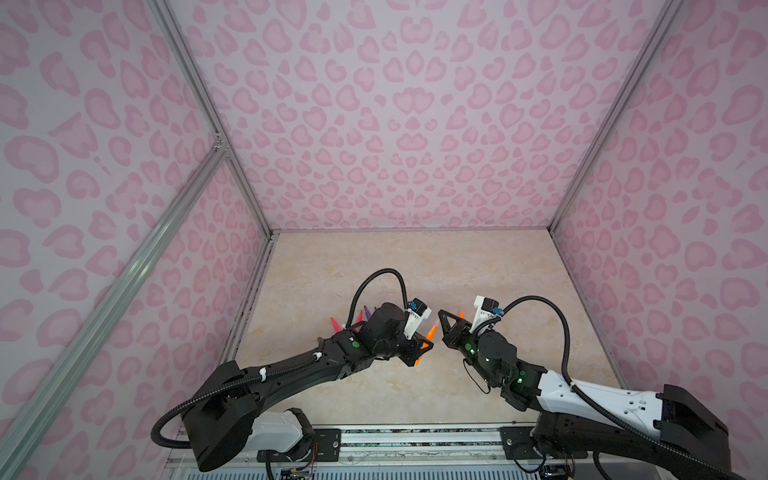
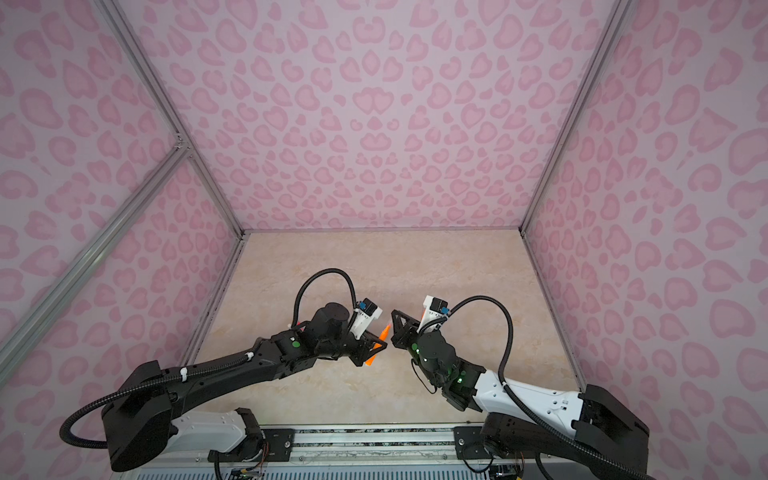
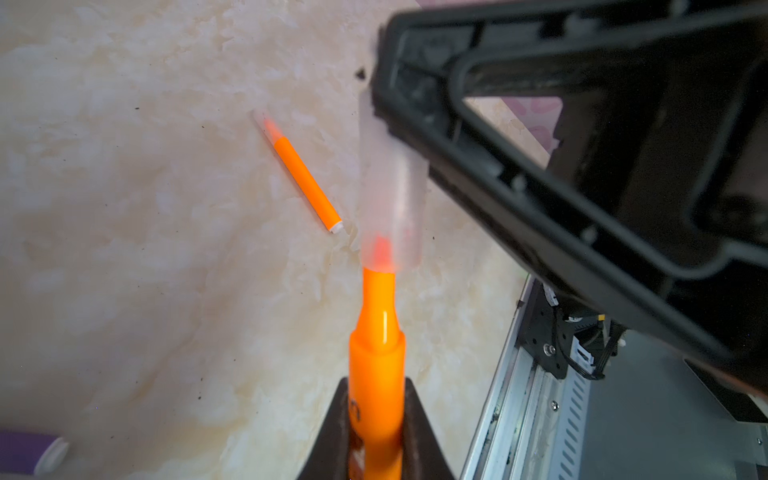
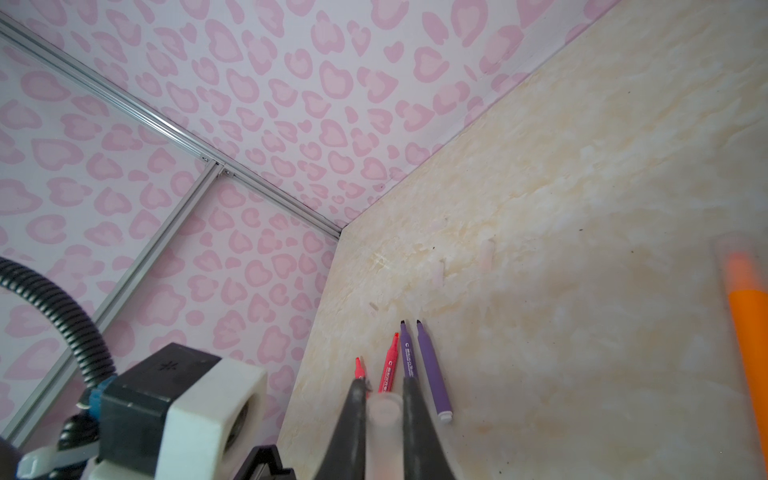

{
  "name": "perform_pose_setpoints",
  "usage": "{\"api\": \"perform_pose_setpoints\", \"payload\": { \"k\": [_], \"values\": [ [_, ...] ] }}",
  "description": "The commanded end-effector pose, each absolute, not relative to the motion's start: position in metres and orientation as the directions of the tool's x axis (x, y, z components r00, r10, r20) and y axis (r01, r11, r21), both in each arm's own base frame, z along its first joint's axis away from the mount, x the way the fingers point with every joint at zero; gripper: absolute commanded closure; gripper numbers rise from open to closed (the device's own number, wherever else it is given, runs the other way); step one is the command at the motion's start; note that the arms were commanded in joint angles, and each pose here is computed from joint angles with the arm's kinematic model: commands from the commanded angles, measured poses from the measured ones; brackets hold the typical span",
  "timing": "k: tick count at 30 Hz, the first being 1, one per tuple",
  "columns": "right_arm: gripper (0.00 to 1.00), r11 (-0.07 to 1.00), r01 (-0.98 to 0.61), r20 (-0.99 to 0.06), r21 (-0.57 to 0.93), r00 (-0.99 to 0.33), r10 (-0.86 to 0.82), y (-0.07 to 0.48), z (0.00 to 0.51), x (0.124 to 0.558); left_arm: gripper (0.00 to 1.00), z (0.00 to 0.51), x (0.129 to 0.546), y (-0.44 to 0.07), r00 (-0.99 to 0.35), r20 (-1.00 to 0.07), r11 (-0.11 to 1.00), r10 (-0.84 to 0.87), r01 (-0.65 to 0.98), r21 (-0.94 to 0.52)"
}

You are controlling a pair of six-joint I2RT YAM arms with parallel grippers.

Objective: Insert the pens into the pen caps
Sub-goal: 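Push the cap down over the marker tip with the right gripper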

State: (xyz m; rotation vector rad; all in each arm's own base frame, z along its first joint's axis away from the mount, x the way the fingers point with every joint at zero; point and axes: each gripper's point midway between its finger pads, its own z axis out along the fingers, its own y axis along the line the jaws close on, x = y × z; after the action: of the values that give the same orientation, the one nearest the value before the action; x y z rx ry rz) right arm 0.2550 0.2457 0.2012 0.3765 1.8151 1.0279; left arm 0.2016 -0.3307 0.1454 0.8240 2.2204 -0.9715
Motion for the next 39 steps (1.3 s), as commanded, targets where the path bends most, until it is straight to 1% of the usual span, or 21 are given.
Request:
{"api": "perform_pose_setpoints", "payload": {
  "k": [1,7,16,21,29,35,39],
  "values": [
    [1.0,0.58,-0.176,-0.586,0.795,-0.465,0.663,0.247,0.2,0.255,0.96,0.155,0.21,-0.329,-0.624,-0.735,0.561,0.264,0.72,-0.409],
    [1.0,0.567,-0.212,-0.589,0.796,-0.484,0.647,0.263,0.202,0.249,0.96,0.155,0.214,-0.324,-0.635,-0.732,0.578,0.246,0.703,-0.416],
    [1.0,0.551,-0.244,-0.588,0.798,-0.517,0.623,0.285,0.199,0.244,0.96,0.162,0.212,-0.322,-0.636,-0.738,0.555,0.225,0.706,-0.439],
    [1.0,0.521,-0.27,-0.576,0.81,-0.532,0.62,0.29,0.203,0.241,0.96,0.167,0.214,-0.317,-0.656,-0.733,0.53,0.183,0.693,-0.488],
    [1.0,0.467,-0.307,-0.551,0.83,-0.581,0.599,0.302,0.208,0.232,0.96,0.182,0.208,-0.315,-0.654,-0.744,0.453,0.139,0.71,-0.54],
    [1.0,0.487,-0.357,-0.598,0.797,-0.58,0.554,0.312,0.219,0.232,0.96,0.201,0.196,-0.316,-0.626,-0.771,0.363,0.122,0.751,-0.552],
    [1.0,0.476,-0.407,-0.622,0.78,-0.592,0.512,0.321,0.229,0.228,0.96,0.211,0.19,-0.313,-0.606,-0.788,0.342,0.108,0.767,-0.543]
  ]
}}
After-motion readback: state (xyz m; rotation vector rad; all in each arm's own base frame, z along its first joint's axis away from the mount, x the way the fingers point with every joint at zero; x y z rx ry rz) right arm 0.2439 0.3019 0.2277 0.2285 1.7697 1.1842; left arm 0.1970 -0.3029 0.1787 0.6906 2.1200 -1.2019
